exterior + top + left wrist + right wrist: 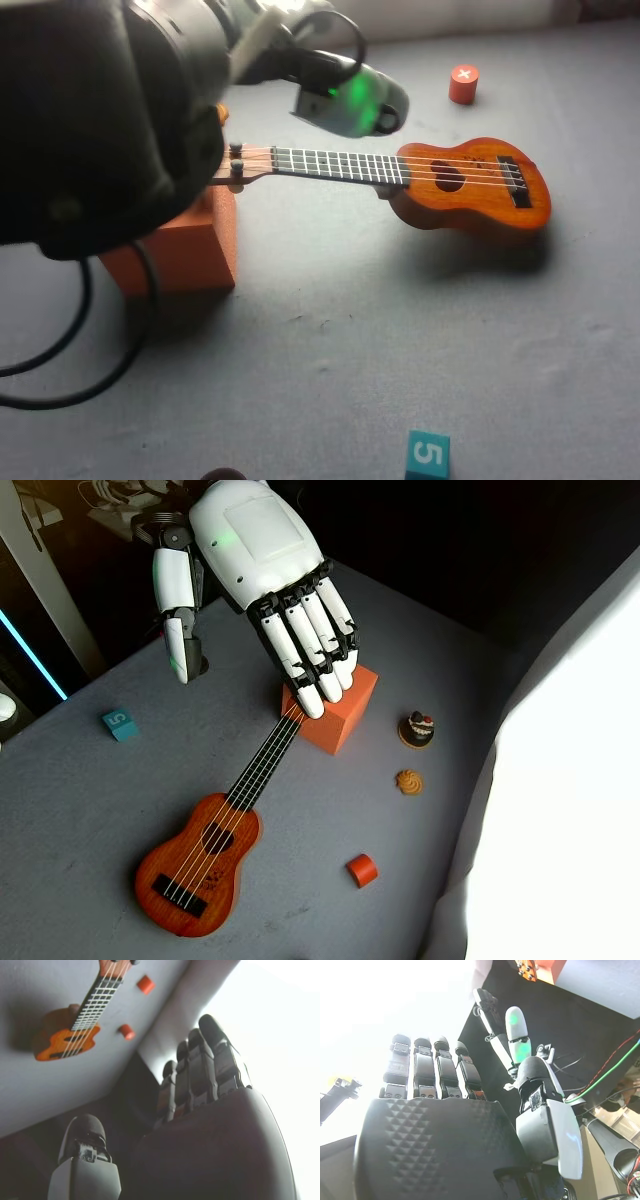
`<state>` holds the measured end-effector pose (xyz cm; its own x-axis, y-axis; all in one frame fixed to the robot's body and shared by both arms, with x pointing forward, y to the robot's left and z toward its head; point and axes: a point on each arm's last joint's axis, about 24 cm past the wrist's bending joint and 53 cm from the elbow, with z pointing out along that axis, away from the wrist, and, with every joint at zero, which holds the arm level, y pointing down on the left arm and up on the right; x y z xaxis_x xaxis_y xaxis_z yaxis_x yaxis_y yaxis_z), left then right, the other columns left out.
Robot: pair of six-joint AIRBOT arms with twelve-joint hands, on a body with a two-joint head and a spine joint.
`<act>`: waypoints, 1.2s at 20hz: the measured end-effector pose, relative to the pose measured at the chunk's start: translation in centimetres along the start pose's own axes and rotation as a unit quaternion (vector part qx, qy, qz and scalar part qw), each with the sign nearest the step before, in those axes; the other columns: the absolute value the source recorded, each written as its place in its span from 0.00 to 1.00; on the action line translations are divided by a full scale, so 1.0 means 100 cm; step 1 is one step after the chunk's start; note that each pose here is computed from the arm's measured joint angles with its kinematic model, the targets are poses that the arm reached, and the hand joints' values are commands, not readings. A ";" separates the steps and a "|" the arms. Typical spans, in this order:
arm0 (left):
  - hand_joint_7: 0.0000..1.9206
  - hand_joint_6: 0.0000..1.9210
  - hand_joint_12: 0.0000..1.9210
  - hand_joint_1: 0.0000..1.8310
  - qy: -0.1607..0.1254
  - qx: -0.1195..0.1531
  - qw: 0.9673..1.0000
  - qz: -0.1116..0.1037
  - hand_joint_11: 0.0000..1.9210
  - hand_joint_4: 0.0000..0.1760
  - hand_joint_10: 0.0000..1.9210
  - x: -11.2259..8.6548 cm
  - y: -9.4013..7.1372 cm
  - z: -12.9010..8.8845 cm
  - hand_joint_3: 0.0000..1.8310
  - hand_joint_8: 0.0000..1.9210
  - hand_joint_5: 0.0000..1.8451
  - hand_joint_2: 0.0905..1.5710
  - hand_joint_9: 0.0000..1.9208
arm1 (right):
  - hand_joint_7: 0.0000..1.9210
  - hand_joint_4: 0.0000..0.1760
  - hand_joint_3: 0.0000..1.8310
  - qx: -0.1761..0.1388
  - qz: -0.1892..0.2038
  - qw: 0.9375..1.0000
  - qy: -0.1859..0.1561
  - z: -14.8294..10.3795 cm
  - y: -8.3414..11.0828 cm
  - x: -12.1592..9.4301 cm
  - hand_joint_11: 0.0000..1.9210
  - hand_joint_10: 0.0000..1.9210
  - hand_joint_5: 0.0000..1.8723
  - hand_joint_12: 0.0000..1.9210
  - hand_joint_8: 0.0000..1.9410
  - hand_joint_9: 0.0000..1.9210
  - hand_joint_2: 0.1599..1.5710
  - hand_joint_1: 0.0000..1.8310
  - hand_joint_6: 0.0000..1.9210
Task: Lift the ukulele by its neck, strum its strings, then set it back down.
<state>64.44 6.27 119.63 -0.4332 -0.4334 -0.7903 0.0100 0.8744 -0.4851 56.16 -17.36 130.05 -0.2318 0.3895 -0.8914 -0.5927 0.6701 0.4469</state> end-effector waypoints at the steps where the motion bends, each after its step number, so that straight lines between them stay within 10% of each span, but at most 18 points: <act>1: 0.08 0.00 0.40 0.05 0.005 0.017 1.000 0.012 0.00 0.34 0.00 0.009 -0.009 0.002 0.00 0.00 0.04 0.73 0.10 | 0.02 0.00 0.01 0.000 0.000 1.000 0.000 0.000 0.000 0.000 0.00 0.00 0.05 0.00 0.01 0.00 0.75 0.00 0.02; 15: 0.08 0.00 0.42 0.06 0.028 0.042 0.996 0.067 0.00 0.35 0.00 0.075 -0.023 0.044 0.00 0.00 0.04 0.72 0.10 | 0.03 0.00 0.00 0.001 0.009 1.000 -0.016 0.001 -0.001 -0.007 0.00 0.00 0.05 0.07 0.00 0.00 0.76 0.00 0.05; 24: 0.07 0.00 0.35 0.08 0.005 -0.018 0.998 0.065 0.00 0.25 0.00 0.070 0.024 0.068 0.00 0.00 0.04 0.70 0.09 | 0.00 0.00 0.02 -0.002 0.005 1.000 -0.018 0.001 0.001 -0.007 0.00 0.00 0.01 0.00 0.00 0.00 0.81 0.00 0.04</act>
<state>67.61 3.83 110.42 -0.4388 -0.3141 -0.8419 0.0337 0.9305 -0.3647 56.35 -17.46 130.72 -0.2107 0.4187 -0.8834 -0.5942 0.6627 0.4558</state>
